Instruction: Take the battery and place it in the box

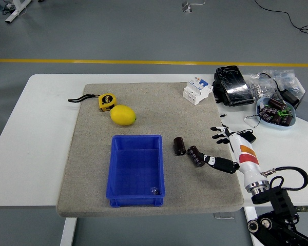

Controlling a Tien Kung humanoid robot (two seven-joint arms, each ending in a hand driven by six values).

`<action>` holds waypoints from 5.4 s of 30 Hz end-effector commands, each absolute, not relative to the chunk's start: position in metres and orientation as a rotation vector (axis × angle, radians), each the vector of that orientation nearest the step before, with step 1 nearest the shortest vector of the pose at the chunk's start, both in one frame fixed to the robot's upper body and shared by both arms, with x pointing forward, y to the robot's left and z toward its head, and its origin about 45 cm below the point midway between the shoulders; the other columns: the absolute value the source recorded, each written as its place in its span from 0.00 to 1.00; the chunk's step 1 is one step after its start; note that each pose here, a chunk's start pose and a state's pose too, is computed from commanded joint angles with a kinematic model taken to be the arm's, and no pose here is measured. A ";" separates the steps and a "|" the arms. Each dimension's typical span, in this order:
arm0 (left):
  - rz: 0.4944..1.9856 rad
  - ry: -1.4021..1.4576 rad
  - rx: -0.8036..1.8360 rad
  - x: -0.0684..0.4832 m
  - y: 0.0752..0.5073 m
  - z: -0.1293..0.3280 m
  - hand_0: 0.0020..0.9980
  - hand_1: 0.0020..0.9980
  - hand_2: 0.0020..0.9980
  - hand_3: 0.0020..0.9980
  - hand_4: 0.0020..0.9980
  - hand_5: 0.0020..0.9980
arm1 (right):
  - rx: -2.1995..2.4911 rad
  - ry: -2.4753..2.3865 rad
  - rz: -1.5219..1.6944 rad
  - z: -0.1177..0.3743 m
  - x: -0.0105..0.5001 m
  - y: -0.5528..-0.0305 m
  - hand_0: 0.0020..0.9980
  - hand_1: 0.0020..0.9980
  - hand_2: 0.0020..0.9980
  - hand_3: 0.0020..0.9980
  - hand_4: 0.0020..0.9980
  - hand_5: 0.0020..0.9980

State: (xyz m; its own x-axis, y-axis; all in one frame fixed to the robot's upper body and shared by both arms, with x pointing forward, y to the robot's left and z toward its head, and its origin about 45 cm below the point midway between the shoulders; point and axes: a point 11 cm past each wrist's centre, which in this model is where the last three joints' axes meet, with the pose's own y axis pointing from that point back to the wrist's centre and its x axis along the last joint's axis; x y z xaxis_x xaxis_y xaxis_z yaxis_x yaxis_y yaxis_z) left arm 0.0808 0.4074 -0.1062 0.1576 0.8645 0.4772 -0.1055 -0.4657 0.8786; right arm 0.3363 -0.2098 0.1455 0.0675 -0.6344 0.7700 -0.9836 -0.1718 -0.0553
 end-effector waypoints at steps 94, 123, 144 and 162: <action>1.420 0.749 1.601 0.082 0.406 -0.106 0.56 0.56 0.63 0.58 0.63 0.61 | 1.732 -0.555 1.523 0.161 0.398 -0.188 0.45 0.49 0.54 0.57 0.87 0.33; 1.421 0.745 1.605 0.082 0.409 -0.105 0.55 0.56 0.63 0.58 0.64 0.61 | 1.966 -0.574 1.794 0.235 0.355 -0.075 0.58 0.62 0.72 0.89 0.92 0.32; 1.423 0.737 1.608 0.085 0.411 -0.104 0.55 0.55 0.63 0.58 0.64 0.60 | 2.012 -0.684 1.772 0.246 0.372 -0.084 0.85 0.83 0.95 1.00 0.95 0.35; 1.413 0.741 1.619 0.082 0.408 -0.105 0.55 0.55 0.63 0.58 0.64 0.60 | 1.912 -0.725 1.555 0.182 0.413 -0.148 0.80 0.75 0.82 0.88 0.92 0.35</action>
State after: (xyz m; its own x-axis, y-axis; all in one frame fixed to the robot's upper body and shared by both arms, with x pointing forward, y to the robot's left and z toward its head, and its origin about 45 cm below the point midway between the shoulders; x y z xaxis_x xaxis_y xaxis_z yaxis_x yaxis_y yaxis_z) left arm 0.0817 0.4084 -0.1052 0.1891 0.8566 0.4801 -0.0927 -0.4712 0.8772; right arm 0.4125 -0.1478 0.1824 0.1791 -0.0582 0.9821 -0.7146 -0.6938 0.0892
